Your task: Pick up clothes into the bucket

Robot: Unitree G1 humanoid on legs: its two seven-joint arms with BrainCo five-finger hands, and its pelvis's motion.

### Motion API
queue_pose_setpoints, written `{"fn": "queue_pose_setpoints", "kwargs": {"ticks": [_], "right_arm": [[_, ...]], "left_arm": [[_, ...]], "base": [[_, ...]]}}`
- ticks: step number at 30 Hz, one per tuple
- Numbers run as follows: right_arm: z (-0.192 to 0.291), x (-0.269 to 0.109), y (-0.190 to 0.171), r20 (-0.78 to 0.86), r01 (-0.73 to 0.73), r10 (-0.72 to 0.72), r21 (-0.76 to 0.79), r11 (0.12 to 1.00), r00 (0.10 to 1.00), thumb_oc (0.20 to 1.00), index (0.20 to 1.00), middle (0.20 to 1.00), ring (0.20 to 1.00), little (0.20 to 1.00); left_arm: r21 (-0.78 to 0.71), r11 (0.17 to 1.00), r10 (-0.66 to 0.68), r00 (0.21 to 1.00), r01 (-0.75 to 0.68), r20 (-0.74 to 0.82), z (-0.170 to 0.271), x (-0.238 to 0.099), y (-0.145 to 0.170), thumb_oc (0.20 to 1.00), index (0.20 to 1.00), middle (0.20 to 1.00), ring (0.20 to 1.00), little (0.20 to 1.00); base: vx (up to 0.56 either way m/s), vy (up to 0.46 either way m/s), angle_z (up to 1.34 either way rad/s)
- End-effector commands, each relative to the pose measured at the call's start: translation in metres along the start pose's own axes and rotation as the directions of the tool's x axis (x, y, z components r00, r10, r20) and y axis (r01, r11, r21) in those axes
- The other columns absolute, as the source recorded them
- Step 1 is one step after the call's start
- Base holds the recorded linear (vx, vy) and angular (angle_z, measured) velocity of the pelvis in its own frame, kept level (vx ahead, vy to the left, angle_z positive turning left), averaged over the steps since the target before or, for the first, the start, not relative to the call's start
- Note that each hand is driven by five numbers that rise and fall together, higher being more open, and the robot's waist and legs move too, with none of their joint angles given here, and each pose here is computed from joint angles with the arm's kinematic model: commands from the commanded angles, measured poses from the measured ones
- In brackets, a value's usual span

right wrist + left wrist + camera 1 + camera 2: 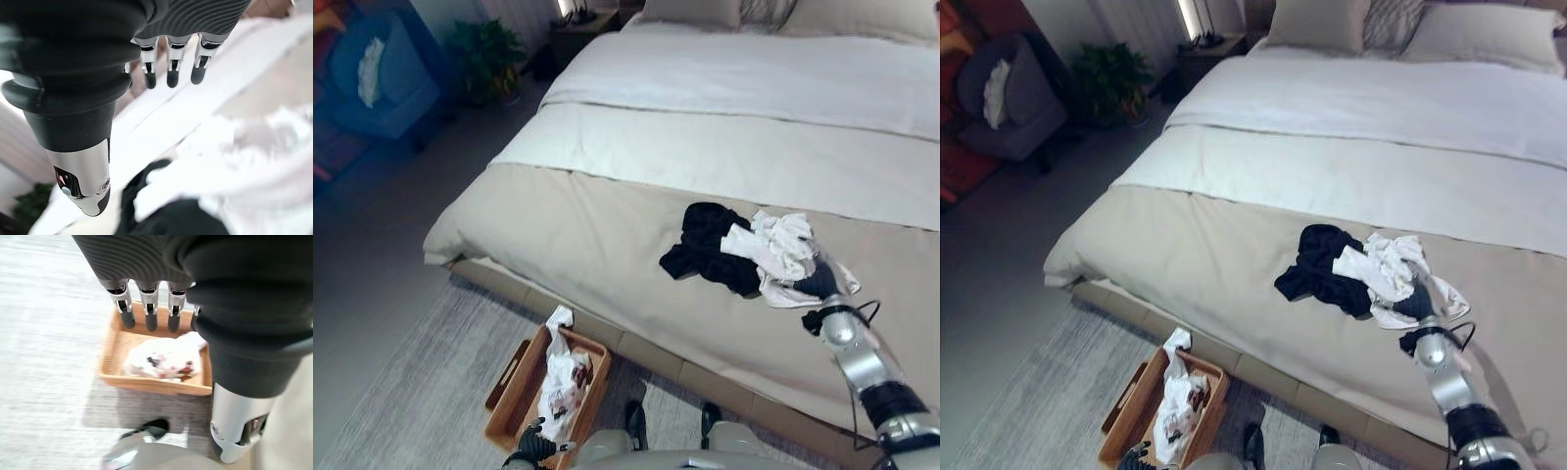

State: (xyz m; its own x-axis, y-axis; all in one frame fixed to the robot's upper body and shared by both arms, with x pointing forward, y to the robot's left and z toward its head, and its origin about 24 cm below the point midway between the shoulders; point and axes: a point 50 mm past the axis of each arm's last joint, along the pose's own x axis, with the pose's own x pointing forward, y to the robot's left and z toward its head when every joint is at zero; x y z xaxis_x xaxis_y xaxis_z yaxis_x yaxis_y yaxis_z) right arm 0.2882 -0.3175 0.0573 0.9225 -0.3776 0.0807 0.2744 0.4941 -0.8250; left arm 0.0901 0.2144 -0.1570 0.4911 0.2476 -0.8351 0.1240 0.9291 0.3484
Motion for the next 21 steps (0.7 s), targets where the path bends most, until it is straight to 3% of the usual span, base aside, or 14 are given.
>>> {"fn": "queue_pose_setpoints", "kwargs": {"ticks": [1, 10, 21], "right_arm": [[0.022, 0.024, -0.023, 0.046, 0.139, -0.138, -0.023, 0.990, 0.989, 1.000, 1.000, 1.000, 1.000, 1.000], [0.018, 0.067, -0.088, -0.086, 0.239, -0.260, -0.204, 0.949, 0.962, 1.000, 1.000, 1.000, 1.000, 1.000], [0.045, 0.086, -0.172, -0.045, 0.397, -0.438, -0.348, 0.849, 0.898, 1.000, 1.000, 1.000, 1.000, 1.000]], "left_arm": [[-0.030, 0.999, 0.046, 0.994, -0.043, 0.097, 0.030, 0.006, 0.009, 1.000, 1.000, 1.000, 1.000, 1.000], [-0.045, 0.996, -0.059, 0.956, 0.075, 0.287, 0.070, -0.001, -0.011, 1.000, 1.000, 1.000, 1.000, 1.000], [-0.058, 0.984, -0.128, 0.894, 0.169, 0.429, 0.107, -0.011, -0.033, 1.000, 1.000, 1.000, 1.000, 1.000]], "base": [[-0.14, 0.030, 0.15], [-0.04, 0.048, 0.01], [-0.04, 0.021, -0.09]]}}
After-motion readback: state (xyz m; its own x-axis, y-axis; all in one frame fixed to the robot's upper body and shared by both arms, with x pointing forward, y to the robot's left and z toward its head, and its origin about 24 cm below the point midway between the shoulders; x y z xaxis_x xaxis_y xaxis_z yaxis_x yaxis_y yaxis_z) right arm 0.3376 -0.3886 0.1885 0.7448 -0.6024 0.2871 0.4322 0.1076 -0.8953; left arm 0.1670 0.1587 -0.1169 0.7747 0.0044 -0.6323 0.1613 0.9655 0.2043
